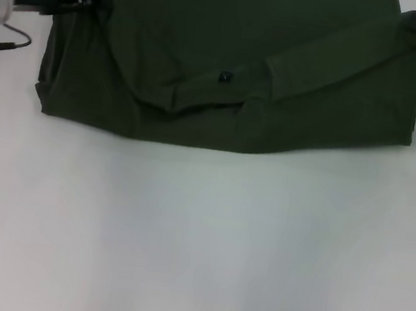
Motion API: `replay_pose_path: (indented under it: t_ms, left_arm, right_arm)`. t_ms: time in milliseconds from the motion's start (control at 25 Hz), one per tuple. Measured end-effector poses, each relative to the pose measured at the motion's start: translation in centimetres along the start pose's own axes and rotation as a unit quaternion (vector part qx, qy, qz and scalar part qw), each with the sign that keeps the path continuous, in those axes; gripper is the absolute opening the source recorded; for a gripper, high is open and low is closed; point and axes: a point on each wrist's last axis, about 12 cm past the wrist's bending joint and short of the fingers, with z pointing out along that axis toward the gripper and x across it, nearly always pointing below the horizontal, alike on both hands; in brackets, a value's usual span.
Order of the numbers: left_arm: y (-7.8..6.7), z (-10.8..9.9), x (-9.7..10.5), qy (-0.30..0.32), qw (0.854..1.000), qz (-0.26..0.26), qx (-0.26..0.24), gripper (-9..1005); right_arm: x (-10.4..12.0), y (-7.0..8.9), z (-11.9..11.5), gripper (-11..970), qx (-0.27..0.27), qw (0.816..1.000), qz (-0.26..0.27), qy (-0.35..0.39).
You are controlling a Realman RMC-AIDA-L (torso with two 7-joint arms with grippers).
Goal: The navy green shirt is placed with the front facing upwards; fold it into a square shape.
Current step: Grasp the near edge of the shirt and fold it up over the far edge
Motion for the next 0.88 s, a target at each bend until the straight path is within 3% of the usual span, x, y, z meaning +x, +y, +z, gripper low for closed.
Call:
replay_pose_path:
  t_ms: [400, 880]
  left_arm:
    - [-1.5, 2.9, -0.9, -0.040, 0.997, 0.045, -0.052, 34]
    - [-2.2, 4.5, -1.7, -0.060, 0.986, 0.110, -0.111, 34]
  right_arm:
    - [0.0, 0.6, 3.1, 73, 0.025, 0.998, -0.030, -0.056]
    - [-0.1, 0.2, 5.3, 83, 0.081, 0.990, -0.069, -0.098]
